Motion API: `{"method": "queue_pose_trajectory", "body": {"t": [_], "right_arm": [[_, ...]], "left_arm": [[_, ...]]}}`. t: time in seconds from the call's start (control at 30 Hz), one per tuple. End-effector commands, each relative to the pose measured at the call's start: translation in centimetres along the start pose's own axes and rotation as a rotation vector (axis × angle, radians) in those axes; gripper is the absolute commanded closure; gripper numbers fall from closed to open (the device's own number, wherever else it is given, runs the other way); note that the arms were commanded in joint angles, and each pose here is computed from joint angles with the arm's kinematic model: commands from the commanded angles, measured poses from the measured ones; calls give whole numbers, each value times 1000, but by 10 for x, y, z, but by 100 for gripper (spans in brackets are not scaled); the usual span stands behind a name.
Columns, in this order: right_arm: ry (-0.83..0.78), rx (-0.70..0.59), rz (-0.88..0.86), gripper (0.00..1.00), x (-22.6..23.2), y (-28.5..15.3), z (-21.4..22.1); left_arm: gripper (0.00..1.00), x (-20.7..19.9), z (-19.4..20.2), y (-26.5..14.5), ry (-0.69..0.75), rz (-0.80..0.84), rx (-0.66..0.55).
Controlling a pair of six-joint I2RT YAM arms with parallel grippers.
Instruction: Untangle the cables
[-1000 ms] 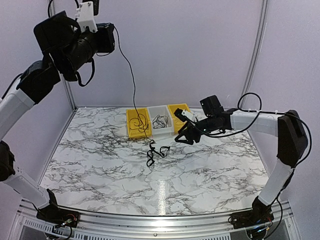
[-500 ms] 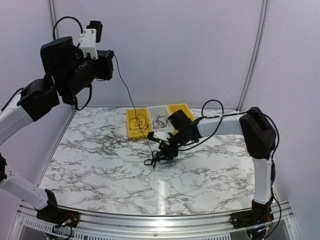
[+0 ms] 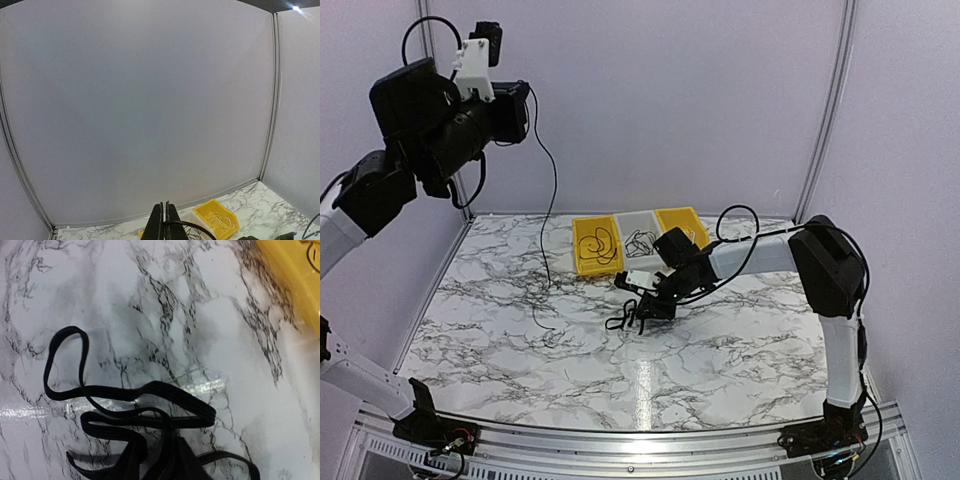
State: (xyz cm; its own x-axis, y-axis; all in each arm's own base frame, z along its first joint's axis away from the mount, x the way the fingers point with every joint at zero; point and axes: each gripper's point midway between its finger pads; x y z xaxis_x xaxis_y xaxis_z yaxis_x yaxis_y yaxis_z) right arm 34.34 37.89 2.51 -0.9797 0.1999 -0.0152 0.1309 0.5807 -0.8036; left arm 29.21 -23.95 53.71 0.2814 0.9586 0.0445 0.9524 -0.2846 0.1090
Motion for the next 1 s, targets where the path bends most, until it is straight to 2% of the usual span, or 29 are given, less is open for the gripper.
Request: {"method": "queue_pose_trajectory", "body": {"t": [0.0,0.1,0.2,0.47,0.63,0.73,0.83,0.97], "right_arm": [[82,73,-46,84,-1,-4,35],[111,84,-53,92,1,-20,46],[108,89,-53,91,10,-37,50],[81,19,-29,58,35,-97,39],[42,-69,-24,44,51,-138,24],[41,-116,-8,30,55,-154,23],[59,-157,9,27,54,-159,31],[79,-128,56,27,42,-157,48]], "left_arm": [[100,33,-66,-20,-32,-60,-129],[100,38,-81,-20,-16,-84,-155],[100,34,-81,-13,11,-93,-149],[100,18,-34,34,51,-73,-47],[100,12,-1,69,5,-15,43],[100,9,19,89,-33,21,84],[100,6,34,111,-62,44,109],[100,6,44,139,-92,42,120]]}}
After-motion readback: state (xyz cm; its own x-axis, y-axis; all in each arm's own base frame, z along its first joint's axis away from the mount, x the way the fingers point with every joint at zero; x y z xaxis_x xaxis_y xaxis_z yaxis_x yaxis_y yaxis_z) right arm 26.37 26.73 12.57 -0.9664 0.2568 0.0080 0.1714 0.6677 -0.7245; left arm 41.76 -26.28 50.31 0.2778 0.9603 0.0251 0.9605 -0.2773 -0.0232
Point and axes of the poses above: each gripper's point midway between its finger pads, its own y axis out along the fingers, its own x axis along the line the jaws close on, z = x × y, and after that the axes turned 1 degree about y, right-handed
